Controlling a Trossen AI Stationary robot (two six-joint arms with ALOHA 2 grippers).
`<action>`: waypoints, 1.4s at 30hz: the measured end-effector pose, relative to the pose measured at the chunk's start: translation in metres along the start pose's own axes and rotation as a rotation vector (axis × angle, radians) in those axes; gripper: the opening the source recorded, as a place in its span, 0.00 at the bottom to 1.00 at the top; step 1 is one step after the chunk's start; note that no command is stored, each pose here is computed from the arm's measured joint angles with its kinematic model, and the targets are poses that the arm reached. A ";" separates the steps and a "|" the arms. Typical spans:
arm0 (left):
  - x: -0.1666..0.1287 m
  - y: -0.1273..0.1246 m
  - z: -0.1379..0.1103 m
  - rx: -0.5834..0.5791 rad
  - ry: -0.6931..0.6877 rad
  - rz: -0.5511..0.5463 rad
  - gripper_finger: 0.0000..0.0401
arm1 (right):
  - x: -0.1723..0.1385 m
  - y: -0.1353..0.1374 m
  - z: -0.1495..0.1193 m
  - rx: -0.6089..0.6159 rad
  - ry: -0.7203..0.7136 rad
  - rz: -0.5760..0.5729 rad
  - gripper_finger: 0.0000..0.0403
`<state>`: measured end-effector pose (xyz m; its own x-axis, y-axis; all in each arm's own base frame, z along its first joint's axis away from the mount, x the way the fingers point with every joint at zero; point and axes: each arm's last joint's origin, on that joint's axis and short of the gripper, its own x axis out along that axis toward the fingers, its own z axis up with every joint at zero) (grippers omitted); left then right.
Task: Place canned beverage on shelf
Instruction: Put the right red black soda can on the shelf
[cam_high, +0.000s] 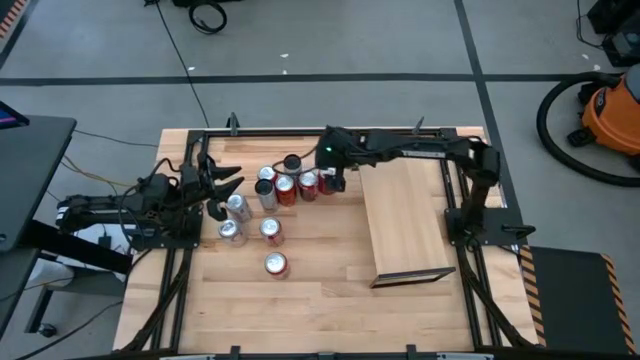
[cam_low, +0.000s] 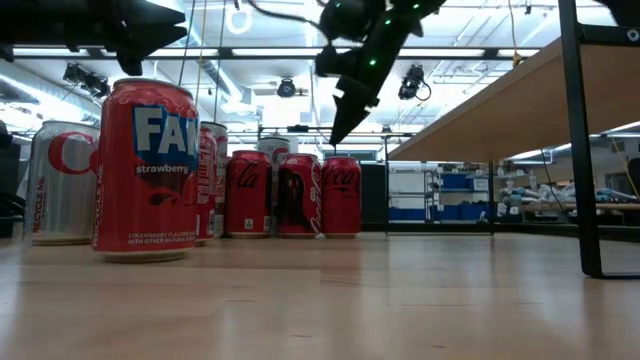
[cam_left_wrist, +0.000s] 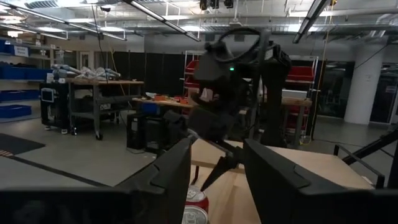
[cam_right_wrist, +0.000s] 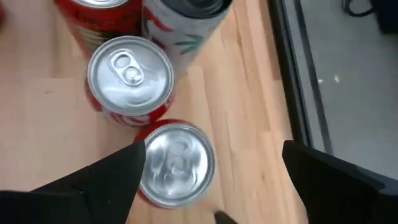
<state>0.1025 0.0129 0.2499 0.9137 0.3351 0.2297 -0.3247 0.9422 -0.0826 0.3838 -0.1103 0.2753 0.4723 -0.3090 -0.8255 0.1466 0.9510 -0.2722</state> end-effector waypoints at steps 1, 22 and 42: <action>0.000 0.000 0.000 0.000 0.001 0.000 0.39 | 0.003 -0.001 0.001 0.001 0.010 0.022 0.97; 0.000 0.000 -0.001 0.001 0.007 0.000 0.39 | 0.062 0.008 -0.011 -0.068 0.182 0.111 0.80; 0.000 0.000 -0.002 0.003 0.021 0.001 0.39 | -0.092 0.002 -0.009 -0.152 -0.056 0.093 0.80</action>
<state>0.1030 0.0129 0.2478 0.9185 0.3355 0.2094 -0.3258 0.9420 -0.0802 0.3330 -0.0799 0.3467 0.5257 -0.2145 -0.8232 -0.0313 0.9622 -0.2707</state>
